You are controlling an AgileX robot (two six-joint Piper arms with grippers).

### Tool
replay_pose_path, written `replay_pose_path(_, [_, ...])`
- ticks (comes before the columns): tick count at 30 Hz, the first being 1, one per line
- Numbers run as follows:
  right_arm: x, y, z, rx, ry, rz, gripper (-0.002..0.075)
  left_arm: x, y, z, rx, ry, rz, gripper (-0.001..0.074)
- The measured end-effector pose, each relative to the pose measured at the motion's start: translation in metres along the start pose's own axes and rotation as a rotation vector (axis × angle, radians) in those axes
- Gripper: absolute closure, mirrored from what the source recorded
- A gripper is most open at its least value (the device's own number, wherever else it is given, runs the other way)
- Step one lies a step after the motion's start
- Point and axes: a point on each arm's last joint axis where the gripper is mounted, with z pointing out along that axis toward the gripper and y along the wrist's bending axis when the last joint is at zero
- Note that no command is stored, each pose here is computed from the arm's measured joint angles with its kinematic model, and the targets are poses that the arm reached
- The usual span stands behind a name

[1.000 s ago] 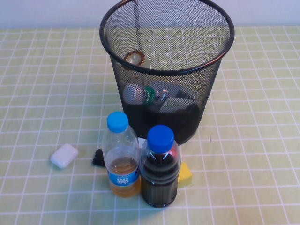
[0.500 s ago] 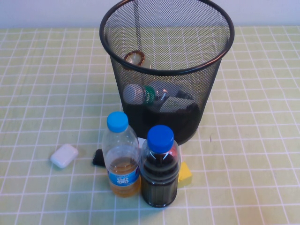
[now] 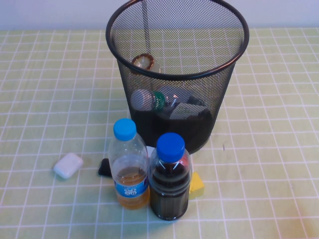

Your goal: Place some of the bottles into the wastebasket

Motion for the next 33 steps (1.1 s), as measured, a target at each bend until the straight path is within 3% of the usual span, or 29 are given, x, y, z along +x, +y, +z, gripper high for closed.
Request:
replay_pose_path(7, [0.022, -0.010, -0.001, 0.143, 0.169, 0.015, 0.0734, 0.000, 0.000, 0.000, 0.000, -0.002, 0.002, 0.0737])
replay_pose_path(16, [0.023, -0.005, 0.000, 0.056, 0.179, -0.055, 0.0734, 0.000, 0.000, 0.000, 0.000, -0.003, 0.002, 0.0737])
replay_pose_path(33, [0.023, -0.004, 0.000, 0.051, 0.180, -0.070, 0.0734, 0.000, 0.000, 0.000, 0.000, -0.003, 0.002, 0.0738])
